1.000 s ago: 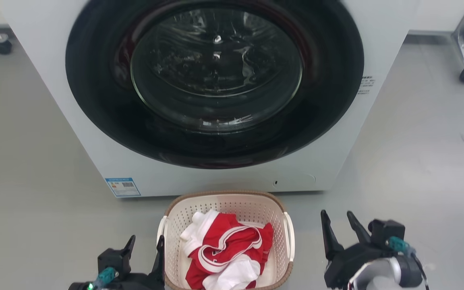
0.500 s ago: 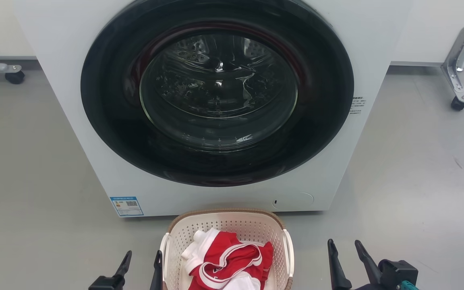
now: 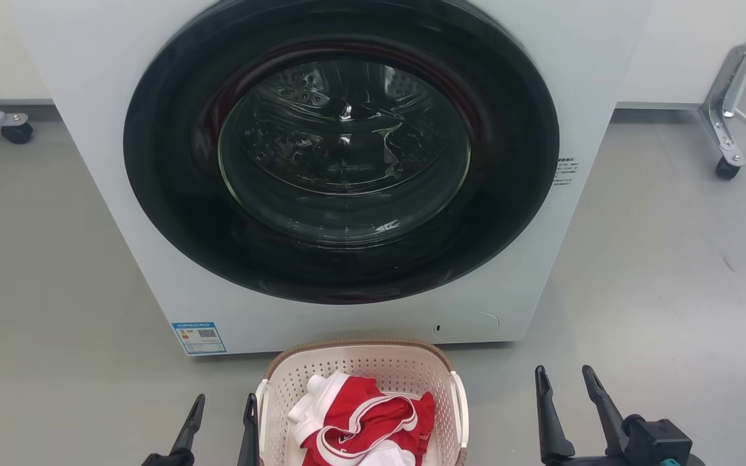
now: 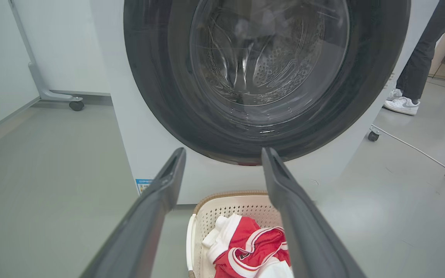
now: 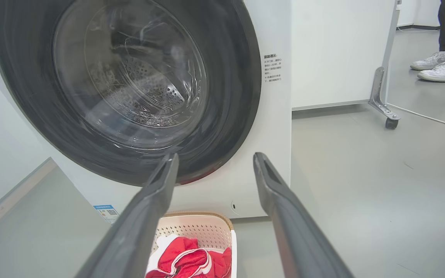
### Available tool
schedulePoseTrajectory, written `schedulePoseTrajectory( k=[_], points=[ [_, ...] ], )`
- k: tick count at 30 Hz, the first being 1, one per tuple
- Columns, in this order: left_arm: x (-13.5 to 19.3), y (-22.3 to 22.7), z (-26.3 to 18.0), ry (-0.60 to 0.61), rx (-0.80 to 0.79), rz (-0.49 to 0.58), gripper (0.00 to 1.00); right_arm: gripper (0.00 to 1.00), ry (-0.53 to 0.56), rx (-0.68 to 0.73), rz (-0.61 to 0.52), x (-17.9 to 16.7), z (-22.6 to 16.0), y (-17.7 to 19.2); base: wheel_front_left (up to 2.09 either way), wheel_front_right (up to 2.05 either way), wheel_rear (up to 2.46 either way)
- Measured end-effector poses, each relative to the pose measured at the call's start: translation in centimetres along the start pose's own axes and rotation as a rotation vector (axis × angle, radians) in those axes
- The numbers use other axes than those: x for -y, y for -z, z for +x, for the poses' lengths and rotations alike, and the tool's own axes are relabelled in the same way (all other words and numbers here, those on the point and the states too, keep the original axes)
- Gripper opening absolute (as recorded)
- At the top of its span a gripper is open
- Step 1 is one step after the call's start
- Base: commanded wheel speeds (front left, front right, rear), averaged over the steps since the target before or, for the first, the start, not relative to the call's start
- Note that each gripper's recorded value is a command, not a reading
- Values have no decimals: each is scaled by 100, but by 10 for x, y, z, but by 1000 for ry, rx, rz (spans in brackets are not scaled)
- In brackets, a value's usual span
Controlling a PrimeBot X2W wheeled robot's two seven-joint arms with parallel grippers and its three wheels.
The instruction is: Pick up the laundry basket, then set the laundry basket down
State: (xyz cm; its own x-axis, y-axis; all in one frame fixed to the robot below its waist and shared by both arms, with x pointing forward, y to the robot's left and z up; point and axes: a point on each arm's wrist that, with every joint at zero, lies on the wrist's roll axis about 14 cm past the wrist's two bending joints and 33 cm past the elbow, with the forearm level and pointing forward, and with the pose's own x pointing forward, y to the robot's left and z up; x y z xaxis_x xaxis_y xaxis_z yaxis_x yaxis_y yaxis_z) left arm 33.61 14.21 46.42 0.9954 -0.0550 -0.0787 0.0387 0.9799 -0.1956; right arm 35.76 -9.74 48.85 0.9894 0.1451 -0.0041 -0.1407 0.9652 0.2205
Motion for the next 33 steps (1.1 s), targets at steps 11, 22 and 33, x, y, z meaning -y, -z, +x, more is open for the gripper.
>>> schedulePoseTrajectory(
  k=[11, 22, 33],
  points=[
    [-3, -12, -5, -12, 43, 26, 100, 100, -3, 48, -26, -2, -5, -13, 0, 0, 0],
    [-2, -21, -4, -15, 75, 36, 100, 100, -7, 77, -39, -4, -3, -21, 0, 0, 0],
    [-4, -23, -5, -23, 83, 34, 100, 100, -4, 83, -41, -3, -2, -23, 0, 0, 0]
  ],
)
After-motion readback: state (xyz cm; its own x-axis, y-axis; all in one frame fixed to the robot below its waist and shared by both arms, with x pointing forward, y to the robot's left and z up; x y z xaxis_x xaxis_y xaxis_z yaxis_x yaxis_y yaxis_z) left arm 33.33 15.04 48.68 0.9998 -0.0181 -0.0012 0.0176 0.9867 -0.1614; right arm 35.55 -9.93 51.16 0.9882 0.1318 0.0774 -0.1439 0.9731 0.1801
